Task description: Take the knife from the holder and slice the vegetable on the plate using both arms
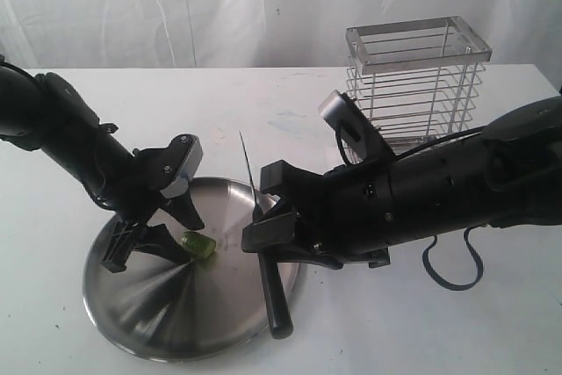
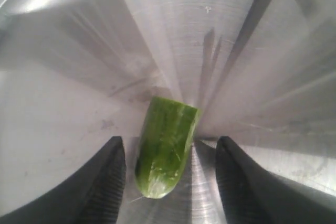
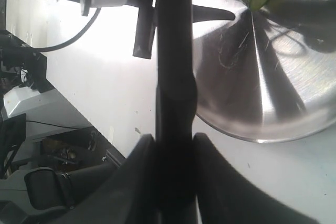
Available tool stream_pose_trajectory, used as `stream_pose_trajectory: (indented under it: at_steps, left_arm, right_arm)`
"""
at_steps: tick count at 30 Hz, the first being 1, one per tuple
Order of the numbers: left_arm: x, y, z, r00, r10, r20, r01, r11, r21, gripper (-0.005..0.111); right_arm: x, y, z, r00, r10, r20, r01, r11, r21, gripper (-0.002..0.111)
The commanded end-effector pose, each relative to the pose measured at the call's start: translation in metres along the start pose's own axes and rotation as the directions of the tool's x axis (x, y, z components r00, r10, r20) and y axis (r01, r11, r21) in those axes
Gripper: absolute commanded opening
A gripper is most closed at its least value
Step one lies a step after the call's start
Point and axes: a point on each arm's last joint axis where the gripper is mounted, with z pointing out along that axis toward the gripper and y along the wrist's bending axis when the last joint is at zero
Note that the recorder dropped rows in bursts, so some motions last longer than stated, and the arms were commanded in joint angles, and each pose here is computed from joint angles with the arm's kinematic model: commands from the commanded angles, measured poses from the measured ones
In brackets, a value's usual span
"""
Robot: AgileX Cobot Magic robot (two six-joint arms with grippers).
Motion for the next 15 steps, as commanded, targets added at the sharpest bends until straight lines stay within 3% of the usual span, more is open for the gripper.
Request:
stream_pose_trajectory:
  at_steps: [1, 6, 10, 15]
  left_arm:
    - [0.0001, -0.0003, 0.003, 0.988, 0.151, 0.004, -0.151, 0.988, 0.007, 0.051]
    - [0.0007, 0.0007, 0.003, 0.988, 0.151, -0.004, -0.151, 0.988, -0.003, 0.045]
    - [0.0007, 0.0008, 0.003, 0.995, 0.102, -0.004, -0.102, 0.995, -0.003, 0.025]
    - [-0.0052, -0.0001, -0.0045, 1.0, 0.021, 0.006, -0.021, 1.0, -0.01, 0.017]
  right_arm:
    - [0.0005, 0.0012, -0.0031, 1.0, -0.015, 0.002, 0.015, 1.0, -0.01, 0.0]
    - [0.0006, 0.0014, -0.0031, 1.0, -0.014, 0.001, 0.014, 1.0, -0.013, 0.0]
    - [0.0003, 0.0012, -0.0031, 1.0, -0.014, 0.004, 0.014, 1.0, -0.01, 0.0]
    - [-0.0003, 0.0009, -0.0031, 1.0, -0.012, 0.01, 0.012, 1.0, -0.007, 0.0]
